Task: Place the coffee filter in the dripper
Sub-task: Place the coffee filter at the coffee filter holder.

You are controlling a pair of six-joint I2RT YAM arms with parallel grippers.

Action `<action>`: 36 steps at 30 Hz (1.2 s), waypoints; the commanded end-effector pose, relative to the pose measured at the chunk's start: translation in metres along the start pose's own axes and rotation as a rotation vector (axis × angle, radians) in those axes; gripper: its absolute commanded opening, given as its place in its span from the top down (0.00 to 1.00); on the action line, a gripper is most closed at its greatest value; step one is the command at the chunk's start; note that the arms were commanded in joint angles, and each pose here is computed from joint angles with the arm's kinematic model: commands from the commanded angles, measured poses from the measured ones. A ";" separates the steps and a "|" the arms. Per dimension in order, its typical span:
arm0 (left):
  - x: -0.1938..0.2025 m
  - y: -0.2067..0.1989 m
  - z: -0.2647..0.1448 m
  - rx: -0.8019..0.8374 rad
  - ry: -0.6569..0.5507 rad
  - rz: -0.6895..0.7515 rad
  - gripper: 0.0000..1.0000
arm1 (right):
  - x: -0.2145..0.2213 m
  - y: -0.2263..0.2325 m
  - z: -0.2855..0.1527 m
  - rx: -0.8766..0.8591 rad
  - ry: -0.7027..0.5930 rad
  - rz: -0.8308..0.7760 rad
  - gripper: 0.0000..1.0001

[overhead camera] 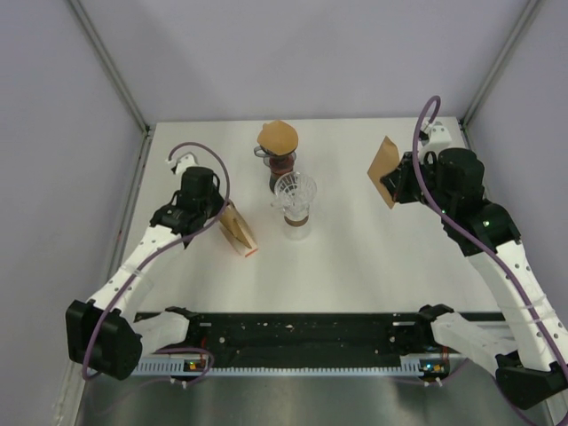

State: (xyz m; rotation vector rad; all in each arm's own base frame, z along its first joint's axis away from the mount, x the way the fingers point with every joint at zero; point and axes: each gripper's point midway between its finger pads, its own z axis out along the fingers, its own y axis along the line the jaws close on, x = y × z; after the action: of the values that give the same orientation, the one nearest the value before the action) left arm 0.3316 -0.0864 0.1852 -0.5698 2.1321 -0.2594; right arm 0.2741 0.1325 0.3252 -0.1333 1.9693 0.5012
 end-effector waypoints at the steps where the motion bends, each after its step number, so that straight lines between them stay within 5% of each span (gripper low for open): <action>1: 0.004 0.002 0.010 -0.005 -0.018 0.001 1.00 | -0.023 0.007 -0.003 -0.023 -0.074 -0.005 1.00; 16: 0.015 0.001 0.022 0.011 -0.004 -0.016 0.98 | -0.022 0.006 -0.004 -0.024 -0.072 -0.011 1.00; 20: 0.014 -0.003 0.018 0.029 0.012 -0.016 0.60 | -0.022 0.007 -0.005 -0.026 -0.073 -0.011 1.00; 30: -0.002 -0.008 -0.001 0.008 0.025 -0.013 0.55 | -0.019 0.008 -0.004 -0.035 -0.062 -0.010 1.00; 36: -0.013 -0.009 -0.014 -0.003 0.026 0.025 0.26 | -0.020 0.011 -0.004 -0.049 -0.060 -0.010 1.00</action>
State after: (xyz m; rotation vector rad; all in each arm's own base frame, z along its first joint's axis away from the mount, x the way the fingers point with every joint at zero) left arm 0.3302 -0.0917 0.1809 -0.5604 2.1983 -0.2588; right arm 0.2748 0.1349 0.3285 -0.1434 1.9549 0.5139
